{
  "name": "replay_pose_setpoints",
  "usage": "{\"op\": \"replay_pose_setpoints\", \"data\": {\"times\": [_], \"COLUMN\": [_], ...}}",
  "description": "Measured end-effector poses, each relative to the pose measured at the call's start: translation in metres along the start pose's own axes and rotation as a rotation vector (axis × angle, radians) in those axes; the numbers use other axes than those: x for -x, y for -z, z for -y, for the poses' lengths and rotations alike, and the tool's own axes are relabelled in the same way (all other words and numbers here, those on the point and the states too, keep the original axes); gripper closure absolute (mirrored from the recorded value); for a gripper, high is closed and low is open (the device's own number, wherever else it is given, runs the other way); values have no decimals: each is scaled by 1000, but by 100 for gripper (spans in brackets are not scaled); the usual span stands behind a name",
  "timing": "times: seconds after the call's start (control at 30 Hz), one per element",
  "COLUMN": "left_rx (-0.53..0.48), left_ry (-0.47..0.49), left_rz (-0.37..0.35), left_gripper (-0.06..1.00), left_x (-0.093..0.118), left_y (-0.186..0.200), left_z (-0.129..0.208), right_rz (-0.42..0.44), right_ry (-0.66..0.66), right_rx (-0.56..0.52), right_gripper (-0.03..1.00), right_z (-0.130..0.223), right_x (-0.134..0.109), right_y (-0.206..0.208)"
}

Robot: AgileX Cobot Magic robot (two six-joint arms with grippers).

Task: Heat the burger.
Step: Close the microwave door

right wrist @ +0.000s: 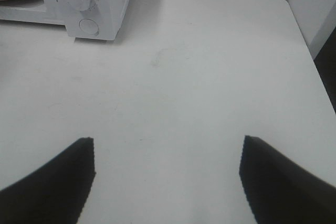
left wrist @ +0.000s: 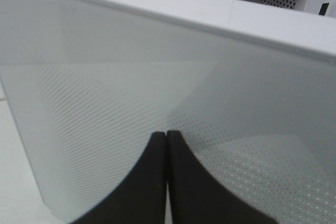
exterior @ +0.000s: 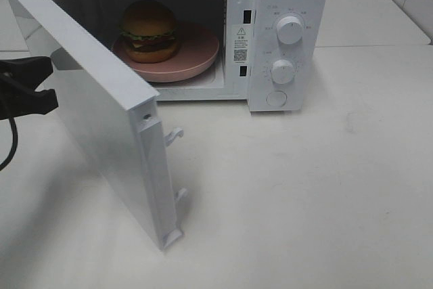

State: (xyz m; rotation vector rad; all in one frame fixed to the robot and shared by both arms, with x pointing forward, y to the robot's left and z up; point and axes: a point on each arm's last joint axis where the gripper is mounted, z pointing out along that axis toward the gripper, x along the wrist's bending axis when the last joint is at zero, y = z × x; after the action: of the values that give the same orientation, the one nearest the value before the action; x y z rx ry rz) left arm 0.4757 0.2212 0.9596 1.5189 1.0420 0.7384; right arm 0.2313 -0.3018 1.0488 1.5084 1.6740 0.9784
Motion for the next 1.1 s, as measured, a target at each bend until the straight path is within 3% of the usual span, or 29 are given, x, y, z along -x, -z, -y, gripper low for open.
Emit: {"op": "replay_pose_setpoints", "data": {"times": [0.3, 0.77, 1.1], "left_rx": [32, 8, -1], "left_ry": [-3, 13, 44], "left_rz": [58, 35, 66], "left_gripper": [94, 94, 94], "left_x": [23, 54, 83], "left_y": [-24, -69, -108], "left_z": [-10, -17, -19], "right_rz": [0, 0, 0], "right_ry": [0, 0, 0], "right_rx": [0, 0, 0], "right_gripper": [23, 23, 23], "right_z": [0, 0, 0], "right_x": [0, 0, 0], "right_y": [0, 0, 0]}}
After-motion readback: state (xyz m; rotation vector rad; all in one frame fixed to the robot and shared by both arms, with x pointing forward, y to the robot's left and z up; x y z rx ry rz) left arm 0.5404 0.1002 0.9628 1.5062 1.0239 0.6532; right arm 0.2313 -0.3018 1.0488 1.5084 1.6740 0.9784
